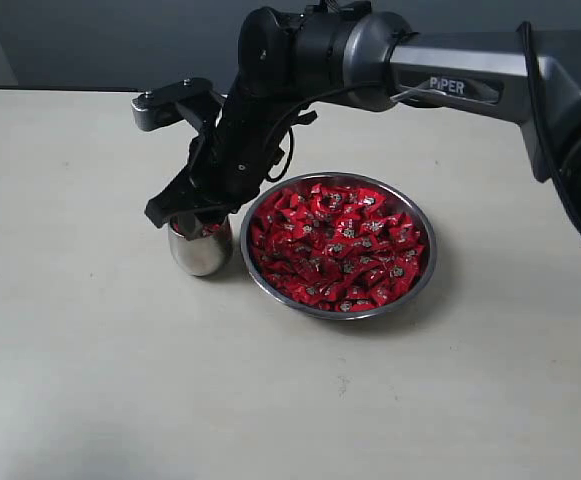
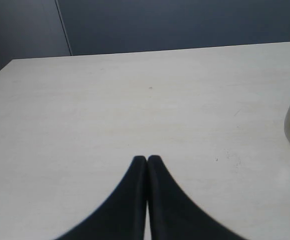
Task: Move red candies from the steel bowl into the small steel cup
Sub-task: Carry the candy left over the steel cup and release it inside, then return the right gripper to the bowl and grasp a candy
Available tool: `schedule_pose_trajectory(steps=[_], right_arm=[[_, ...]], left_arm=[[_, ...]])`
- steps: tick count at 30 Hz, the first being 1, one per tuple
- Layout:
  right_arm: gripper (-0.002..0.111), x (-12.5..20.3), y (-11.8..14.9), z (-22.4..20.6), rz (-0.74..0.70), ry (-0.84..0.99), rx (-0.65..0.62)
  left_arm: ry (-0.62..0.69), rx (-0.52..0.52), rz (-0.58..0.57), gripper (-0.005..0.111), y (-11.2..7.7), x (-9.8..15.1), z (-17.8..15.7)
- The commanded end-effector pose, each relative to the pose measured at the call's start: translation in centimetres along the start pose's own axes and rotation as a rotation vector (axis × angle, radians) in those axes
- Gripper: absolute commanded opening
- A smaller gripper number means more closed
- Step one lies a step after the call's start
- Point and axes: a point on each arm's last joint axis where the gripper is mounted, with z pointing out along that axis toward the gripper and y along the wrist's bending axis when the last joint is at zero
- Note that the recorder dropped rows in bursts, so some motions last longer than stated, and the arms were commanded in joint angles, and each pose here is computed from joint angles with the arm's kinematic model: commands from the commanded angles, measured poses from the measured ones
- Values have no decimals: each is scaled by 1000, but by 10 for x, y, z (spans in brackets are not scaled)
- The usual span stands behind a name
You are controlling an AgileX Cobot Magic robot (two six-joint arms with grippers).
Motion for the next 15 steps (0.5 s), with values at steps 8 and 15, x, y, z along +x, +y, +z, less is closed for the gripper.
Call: schedule_pose_trajectory(steps=[8, 15], right_arm=[[38, -12, 0, -49, -41, -111, 57], [38, -13, -37, -94, 45, -218, 147]], left_arm=[[-12, -3, -1, 0, 0, 0, 0], [-12, -3, -1, 0, 0, 0, 0]])
